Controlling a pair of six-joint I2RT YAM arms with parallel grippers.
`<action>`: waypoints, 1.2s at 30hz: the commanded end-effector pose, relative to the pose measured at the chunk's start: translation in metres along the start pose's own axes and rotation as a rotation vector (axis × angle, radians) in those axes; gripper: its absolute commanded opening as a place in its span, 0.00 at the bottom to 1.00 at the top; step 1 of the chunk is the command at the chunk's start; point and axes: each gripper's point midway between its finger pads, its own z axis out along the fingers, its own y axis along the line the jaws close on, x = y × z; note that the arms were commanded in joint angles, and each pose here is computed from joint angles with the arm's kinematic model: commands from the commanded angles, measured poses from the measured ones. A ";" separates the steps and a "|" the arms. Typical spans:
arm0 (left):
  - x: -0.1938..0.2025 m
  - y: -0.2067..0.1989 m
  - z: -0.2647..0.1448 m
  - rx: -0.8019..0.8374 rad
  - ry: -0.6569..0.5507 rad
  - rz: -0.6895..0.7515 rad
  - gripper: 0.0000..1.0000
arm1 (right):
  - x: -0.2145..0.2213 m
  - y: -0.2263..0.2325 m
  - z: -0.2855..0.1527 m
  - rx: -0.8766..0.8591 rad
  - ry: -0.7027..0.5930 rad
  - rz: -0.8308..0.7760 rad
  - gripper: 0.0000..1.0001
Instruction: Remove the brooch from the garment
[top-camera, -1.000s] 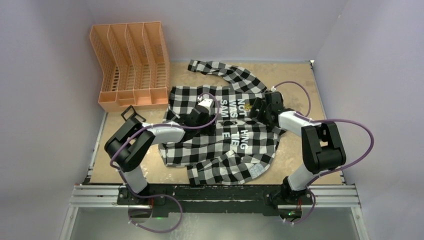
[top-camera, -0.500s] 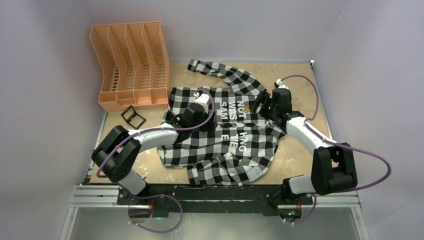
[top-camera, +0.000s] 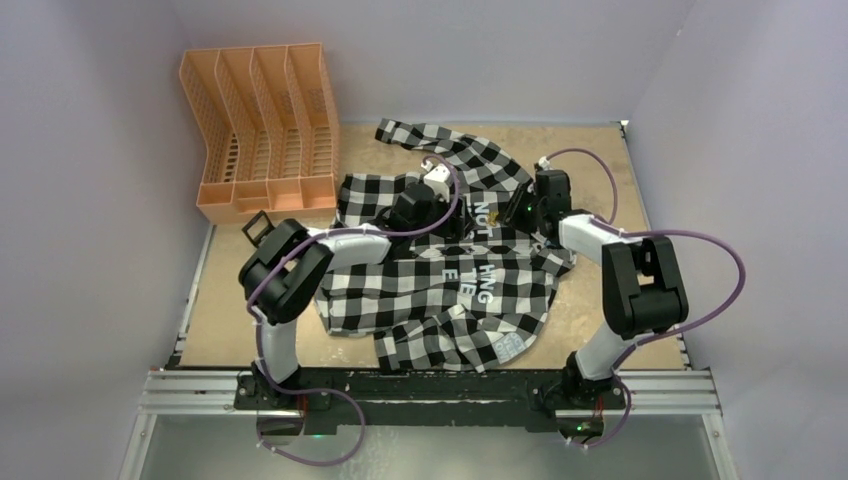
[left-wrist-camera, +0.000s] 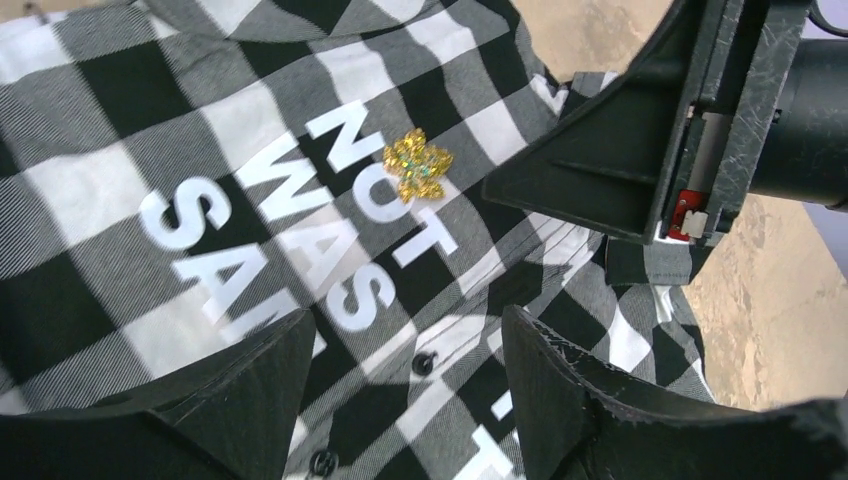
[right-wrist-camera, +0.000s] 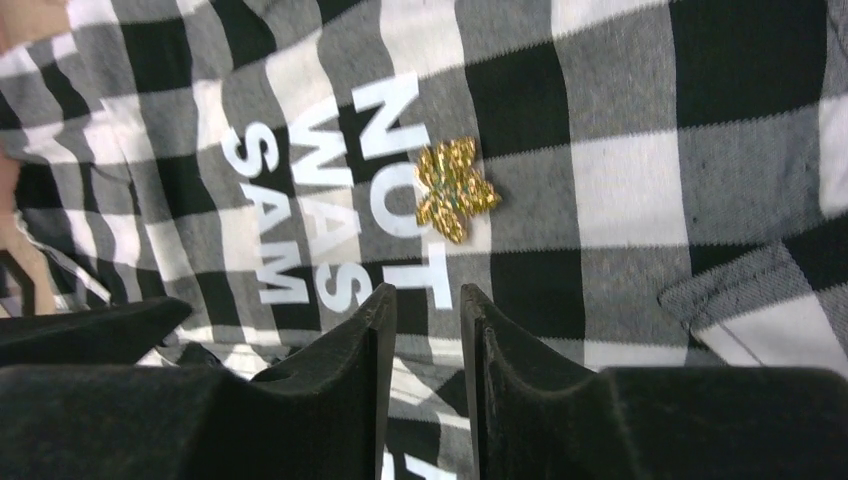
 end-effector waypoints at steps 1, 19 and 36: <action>-0.036 -0.028 0.017 0.126 -0.088 -0.002 0.66 | -0.033 0.016 0.006 -0.078 -0.054 0.011 0.31; -0.007 -0.018 0.057 0.132 -0.003 -0.010 0.65 | -0.028 -0.005 0.033 -0.094 -0.015 0.061 0.12; -0.013 -0.024 0.068 0.151 -0.001 -0.044 0.65 | -0.010 -0.026 0.049 -0.049 0.032 0.084 0.10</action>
